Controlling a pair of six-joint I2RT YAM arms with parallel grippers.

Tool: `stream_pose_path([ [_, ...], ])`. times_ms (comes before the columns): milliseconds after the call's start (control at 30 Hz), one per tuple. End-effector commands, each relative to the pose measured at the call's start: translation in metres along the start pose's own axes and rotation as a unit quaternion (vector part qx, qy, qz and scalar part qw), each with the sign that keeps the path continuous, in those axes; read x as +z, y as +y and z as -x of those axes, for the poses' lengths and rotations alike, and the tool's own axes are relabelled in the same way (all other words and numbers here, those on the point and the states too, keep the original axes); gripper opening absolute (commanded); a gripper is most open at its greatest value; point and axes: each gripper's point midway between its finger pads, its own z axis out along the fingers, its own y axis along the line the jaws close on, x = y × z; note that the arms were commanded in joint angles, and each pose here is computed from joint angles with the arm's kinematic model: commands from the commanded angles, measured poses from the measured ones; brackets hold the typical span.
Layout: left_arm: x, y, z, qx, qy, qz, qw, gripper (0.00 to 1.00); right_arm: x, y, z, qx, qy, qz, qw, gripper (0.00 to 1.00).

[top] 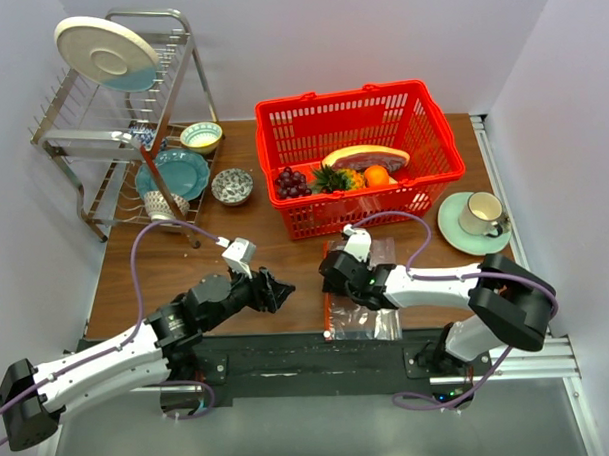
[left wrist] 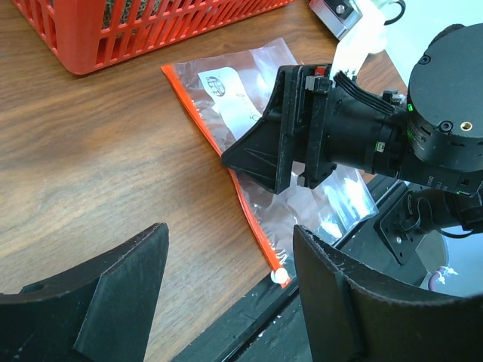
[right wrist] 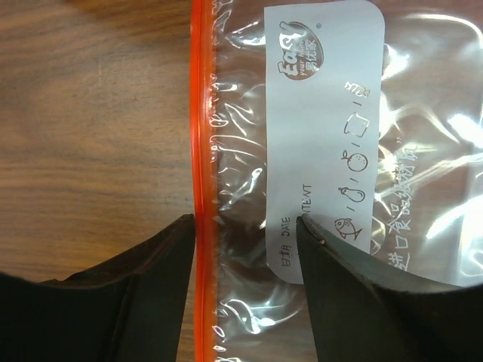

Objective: Place the food in the zip-top bag and seal the zipper
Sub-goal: Pick up the zipper food storage bag at the center of the board.

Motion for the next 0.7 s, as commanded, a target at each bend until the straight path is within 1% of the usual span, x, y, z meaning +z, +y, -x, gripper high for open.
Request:
stream_pose_path([
  [0,-0.0006,-0.0092,0.0182,-0.003,-0.026,-0.011,1.000,0.72,0.0038,-0.0115,-0.0157,0.010,0.020,-0.010,1.000,0.55],
  [200,-0.0007,-0.0098,0.0183,-0.003,-0.025,-0.011,1.000,0.72,0.0060,-0.0143,-0.0185,0.002,0.025,-0.016,1.000,0.49],
  [467,0.0006,-0.0092,0.0174,-0.003,-0.024,-0.009,1.000,0.72,0.0061,-0.0147,-0.0204,0.009,0.028,-0.010,1.000,0.47],
  [567,0.0012,-0.0093,0.0164,-0.002,-0.021,-0.010,1.000,0.72,0.0066,-0.0147,-0.0213,0.013,0.030,-0.006,0.999,0.34],
  [667,0.0011,-0.0101,0.0173,-0.004,-0.023,-0.011,1.000,0.72,0.0084,-0.0160,-0.0239,0.012,0.035,-0.007,0.999,0.31],
])
